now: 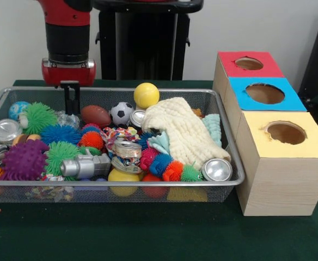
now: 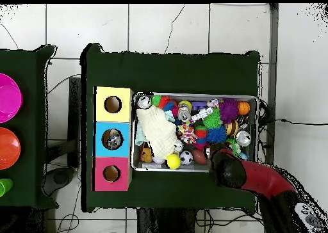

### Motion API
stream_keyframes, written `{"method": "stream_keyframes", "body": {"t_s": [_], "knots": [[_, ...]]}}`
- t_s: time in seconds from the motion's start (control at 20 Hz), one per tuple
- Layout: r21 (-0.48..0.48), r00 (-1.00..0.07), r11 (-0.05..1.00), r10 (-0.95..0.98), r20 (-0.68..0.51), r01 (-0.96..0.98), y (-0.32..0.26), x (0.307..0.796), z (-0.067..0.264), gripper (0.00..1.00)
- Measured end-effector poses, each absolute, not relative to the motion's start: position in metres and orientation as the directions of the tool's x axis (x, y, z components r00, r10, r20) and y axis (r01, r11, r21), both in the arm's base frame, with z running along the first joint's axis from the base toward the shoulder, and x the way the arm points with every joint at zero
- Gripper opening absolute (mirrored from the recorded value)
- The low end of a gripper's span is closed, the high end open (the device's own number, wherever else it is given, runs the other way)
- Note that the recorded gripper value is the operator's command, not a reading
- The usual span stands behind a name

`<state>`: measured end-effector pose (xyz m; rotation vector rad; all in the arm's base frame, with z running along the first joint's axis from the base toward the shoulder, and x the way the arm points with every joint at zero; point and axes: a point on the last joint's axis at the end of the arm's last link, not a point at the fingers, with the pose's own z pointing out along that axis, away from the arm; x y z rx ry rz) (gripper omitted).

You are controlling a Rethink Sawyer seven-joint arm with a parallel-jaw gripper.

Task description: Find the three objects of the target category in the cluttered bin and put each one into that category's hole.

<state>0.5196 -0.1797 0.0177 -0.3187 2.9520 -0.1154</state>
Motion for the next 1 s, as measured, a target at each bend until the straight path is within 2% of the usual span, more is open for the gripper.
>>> {"method": "stream_keyframes", "body": {"t_s": [0.45, 0.5, 0.55, 0.75, 0.8, 1.0], "knots": [[-0.144, -0.950, 0.943, -0.308, -0.045, -0.299, -0.153, 0.523, 0.009, 0.00], [-0.140, -0.947, 0.937, -0.322, 0.012, -0.321, -0.148, 0.524, 0.009, 0.00], [-0.127, -0.938, 0.931, -0.330, 0.102, -0.342, -0.144, 0.524, 0.012, 1.00], [-0.119, -0.930, 0.929, -0.329, 0.166, -0.350, -0.144, 0.524, 0.015, 1.00], [-0.110, -0.918, 0.929, -0.321, 0.235, -0.353, -0.146, 0.523, 0.021, 1.00], [-0.115, -0.901, 0.930, -0.298, 0.314, -0.348, -0.154, 0.527, 0.032, 1.00]]}}
